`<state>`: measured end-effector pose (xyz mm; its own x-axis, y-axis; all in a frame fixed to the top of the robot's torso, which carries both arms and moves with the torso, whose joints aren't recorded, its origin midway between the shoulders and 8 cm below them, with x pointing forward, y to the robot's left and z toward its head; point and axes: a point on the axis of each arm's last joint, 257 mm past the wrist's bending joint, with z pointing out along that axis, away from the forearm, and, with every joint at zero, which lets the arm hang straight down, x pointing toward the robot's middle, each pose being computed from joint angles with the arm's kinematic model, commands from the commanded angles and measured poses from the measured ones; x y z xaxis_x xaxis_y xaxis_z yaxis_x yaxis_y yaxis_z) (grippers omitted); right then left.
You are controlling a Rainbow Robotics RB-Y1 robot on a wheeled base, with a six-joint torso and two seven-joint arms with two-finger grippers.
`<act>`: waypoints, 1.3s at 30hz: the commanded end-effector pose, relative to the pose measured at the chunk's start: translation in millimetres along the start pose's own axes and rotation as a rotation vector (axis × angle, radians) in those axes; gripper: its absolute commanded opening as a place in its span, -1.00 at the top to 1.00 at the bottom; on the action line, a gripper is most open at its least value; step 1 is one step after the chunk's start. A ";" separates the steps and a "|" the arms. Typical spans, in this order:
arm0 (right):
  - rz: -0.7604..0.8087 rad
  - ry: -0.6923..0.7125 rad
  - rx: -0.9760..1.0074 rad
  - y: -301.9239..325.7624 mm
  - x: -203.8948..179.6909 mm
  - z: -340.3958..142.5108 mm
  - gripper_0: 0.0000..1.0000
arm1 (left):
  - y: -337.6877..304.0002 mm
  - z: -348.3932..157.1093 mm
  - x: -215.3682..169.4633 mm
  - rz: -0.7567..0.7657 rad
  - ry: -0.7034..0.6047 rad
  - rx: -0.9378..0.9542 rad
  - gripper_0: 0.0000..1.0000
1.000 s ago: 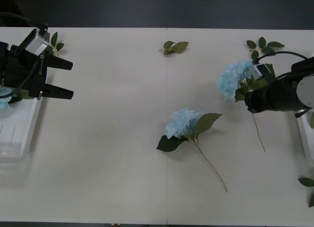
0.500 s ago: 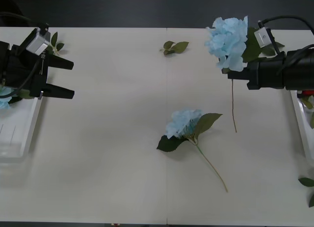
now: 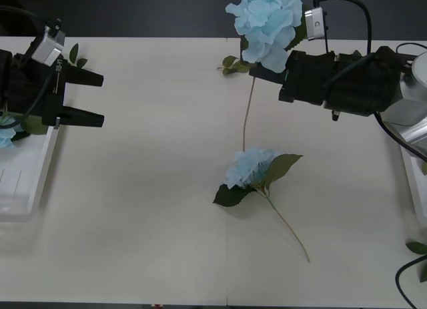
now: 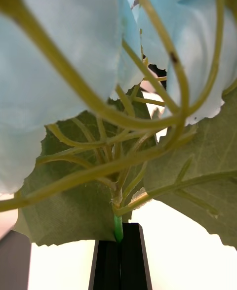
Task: Put the red flowers into the right box and the blue flowers into the left box
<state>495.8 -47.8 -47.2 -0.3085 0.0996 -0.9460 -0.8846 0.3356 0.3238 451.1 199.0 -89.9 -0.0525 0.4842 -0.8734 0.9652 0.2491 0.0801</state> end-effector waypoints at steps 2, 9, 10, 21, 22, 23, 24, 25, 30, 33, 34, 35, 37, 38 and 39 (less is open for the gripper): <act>-0.028 -0.109 -0.063 26.1 -36.7 29.1 1.00 | -9.5 -0.2 -22.8 -0.230 -0.015 0.038 -1.00; 0.064 -0.212 -0.148 54.5 -52.4 53.5 1.00 | -22.9 20.4 -33.4 -0.474 -0.069 0.109 -1.00; 0.070 -0.219 -0.155 56.5 -53.6 54.8 1.00 | -24.2 23.0 -34.7 -0.490 -0.075 0.116 -1.00; 0.132 -0.287 -0.225 83.5 -64.6 78.9 1.00 | -43.2 63.1 -65.9 -0.690 -0.189 0.239 -1.00; 0.132 -0.287 -0.225 83.5 -64.6 78.9 1.00 | -44.8 65.0 -67.1 -0.691 -0.192 0.246 -1.00; 0.137 -0.288 -0.229 85.0 -63.9 80.7 1.00 | -46.2 67.6 -69.4 -0.692 -0.198 0.254 -1.00; 0.140 -0.287 -0.226 84.6 -63.3 81.4 1.00 | -47.9 70.1 -71.9 -0.693 -0.206 0.262 -1.00; 0.141 -0.288 -0.227 85.1 -63.0 82.2 1.00 | -49.5 72.0 -73.2 -0.694 -0.208 0.268 -1.00; 0.147 -0.283 -0.234 88.0 -60.3 85.0 1.00 | -59.4 86.4 -85.2 -0.692 -0.229 0.297 -1.00; 0.151 -0.282 -0.228 87.2 -58.8 86.9 1.00 | -64.2 97.0 -90.7 -0.691 -0.237 0.304 -1.00; 0.150 -0.280 -0.228 87.1 -58.1 86.9 1.00 | -64.7 99.1 -91.3 -0.691 -0.238 0.303 -1.00; 0.151 -0.281 -0.226 86.8 -57.9 87.3 1.00 | -65.8 102.5 -93.3 -0.689 -0.240 0.302 -1.00; 0.152 -0.279 -0.227 87.1 -57.3 87.7 1.00 | -67.8 107.3 -96.2 -0.685 -0.242 0.303 -1.00; 0.152 -0.279 -0.227 87.1 -57.3 87.7 1.00 | -69.3 111.0 -97.4 -0.685 -0.242 0.304 -0.91; 0.152 -0.279 -0.227 87.1 -57.3 87.7 1.00 | -69.6 112.2 -98.3 -0.684 -0.244 0.302 -0.54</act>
<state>473.6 49.7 10.5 -0.4013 0.3913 -0.8281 -0.8734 0.1087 0.4746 417.7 46.3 -86.7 -0.6799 0.0963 -0.7270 0.7303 0.1793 -0.6592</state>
